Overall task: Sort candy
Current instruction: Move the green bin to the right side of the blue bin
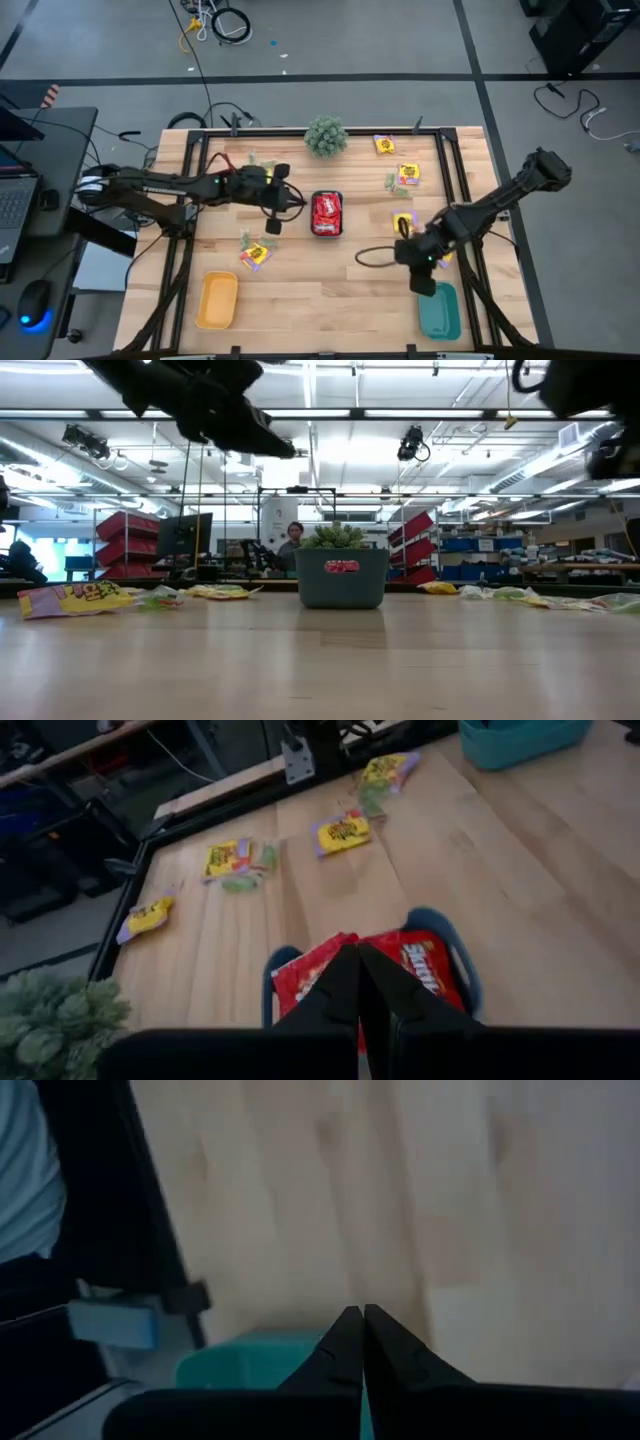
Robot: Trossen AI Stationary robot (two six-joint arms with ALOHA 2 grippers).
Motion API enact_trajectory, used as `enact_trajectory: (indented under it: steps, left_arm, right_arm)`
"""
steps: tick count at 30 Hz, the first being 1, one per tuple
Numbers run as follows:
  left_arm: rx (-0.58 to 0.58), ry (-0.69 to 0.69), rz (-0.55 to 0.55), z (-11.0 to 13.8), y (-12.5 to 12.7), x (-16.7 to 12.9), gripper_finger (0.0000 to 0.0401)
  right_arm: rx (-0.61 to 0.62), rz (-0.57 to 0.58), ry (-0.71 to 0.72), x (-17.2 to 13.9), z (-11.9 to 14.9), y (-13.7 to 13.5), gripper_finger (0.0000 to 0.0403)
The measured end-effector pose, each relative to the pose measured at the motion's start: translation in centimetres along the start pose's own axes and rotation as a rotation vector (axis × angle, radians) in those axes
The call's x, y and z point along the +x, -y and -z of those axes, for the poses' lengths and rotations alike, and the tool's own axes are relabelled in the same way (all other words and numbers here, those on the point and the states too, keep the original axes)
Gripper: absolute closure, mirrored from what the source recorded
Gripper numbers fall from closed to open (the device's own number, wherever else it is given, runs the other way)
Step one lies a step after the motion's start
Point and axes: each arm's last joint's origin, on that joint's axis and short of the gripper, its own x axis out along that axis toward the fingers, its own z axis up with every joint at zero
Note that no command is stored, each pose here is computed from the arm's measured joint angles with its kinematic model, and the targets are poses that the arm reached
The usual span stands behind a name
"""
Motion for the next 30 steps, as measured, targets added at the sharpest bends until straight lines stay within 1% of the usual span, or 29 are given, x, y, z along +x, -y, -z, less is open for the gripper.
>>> enact_trajectory:
  steps: [3,6,10,15,20,23,27,30]
  left_arm:
    - [-0.003,0.016,-0.019,-0.5,-0.2,-0.9,0.0400]
    - [-0.004,0.040,-0.029,-0.9,-0.3,-1.5,0.0400]
    - [-0.017,0.047,-0.033,-0.9,-0.4,-1.6,0.0401]
    - [-0.032,0.039,-0.030,-0.9,-0.3,-1.6,0.0401]
    - [-0.045,0.030,-0.054,-0.8,-0.4,-1.6,0.0401]
    - [-0.051,0.020,-0.072,-0.8,-0.5,-1.6,0.0401]
    - [-0.055,0.011,-0.084,-0.7,-0.7,-1.6,0.0401]
    - [-0.082,0.008,-0.095,-0.5,-0.9,-1.6,0.0401]
  right_arm:
    - [0.037,-0.001,-0.040,0.4,1.2,-0.9,0.0402]
    - [0.047,0.003,-0.075,0.8,2.4,-1.7,0.0402]
    - [0.023,0.018,-0.118,1.3,4.1,-2.6,0.0402]
    - [0.020,0.065,-0.159,1.5,5.4,-2.7,0.0402]
    - [-0.011,0.119,-0.189,2.6,5.2,-2.5,0.0402]
    - [-0.035,0.178,-0.192,3.5,4.8,-2.1,0.0402]
    - [-0.041,0.223,-0.189,4.6,4.0,-1.7,0.0402]
    - [-0.049,0.231,-0.156,5.2,3.2,-1.6,0.0402]
